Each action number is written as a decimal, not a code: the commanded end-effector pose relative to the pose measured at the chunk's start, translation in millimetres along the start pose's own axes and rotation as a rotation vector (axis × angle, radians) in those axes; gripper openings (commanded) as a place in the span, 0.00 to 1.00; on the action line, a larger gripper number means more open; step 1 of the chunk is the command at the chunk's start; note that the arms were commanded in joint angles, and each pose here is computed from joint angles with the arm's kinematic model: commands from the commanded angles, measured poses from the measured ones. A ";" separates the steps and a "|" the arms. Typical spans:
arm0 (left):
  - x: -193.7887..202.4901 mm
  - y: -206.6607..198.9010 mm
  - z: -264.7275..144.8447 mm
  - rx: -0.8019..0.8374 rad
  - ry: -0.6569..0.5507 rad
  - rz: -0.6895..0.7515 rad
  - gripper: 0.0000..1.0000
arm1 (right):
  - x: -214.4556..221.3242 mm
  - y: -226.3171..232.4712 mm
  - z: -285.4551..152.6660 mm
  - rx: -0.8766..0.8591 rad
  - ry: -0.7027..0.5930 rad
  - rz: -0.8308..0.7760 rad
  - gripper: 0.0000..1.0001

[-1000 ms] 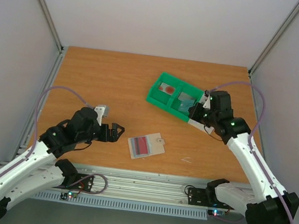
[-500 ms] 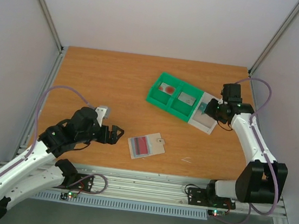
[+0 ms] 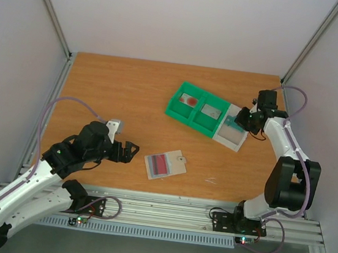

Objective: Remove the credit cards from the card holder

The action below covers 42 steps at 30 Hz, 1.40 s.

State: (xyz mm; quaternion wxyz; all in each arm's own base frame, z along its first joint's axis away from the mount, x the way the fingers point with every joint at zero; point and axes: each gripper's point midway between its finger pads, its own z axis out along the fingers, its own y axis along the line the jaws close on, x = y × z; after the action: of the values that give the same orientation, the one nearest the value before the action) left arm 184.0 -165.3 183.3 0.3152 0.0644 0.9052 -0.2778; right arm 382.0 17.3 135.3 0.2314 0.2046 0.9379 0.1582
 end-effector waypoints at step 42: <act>-11.9 -6.1 4.6 0.010 -0.022 -0.008 0.99 | -40.3 1.7 54.3 -0.110 0.028 -0.001 0.02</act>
State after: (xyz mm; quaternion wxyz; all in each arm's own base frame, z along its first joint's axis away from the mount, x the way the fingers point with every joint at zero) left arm 187.2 -167.1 176.6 0.3035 0.0571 0.9114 -0.2719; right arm 428.4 17.3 98.9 0.2126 0.1982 0.9320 0.2167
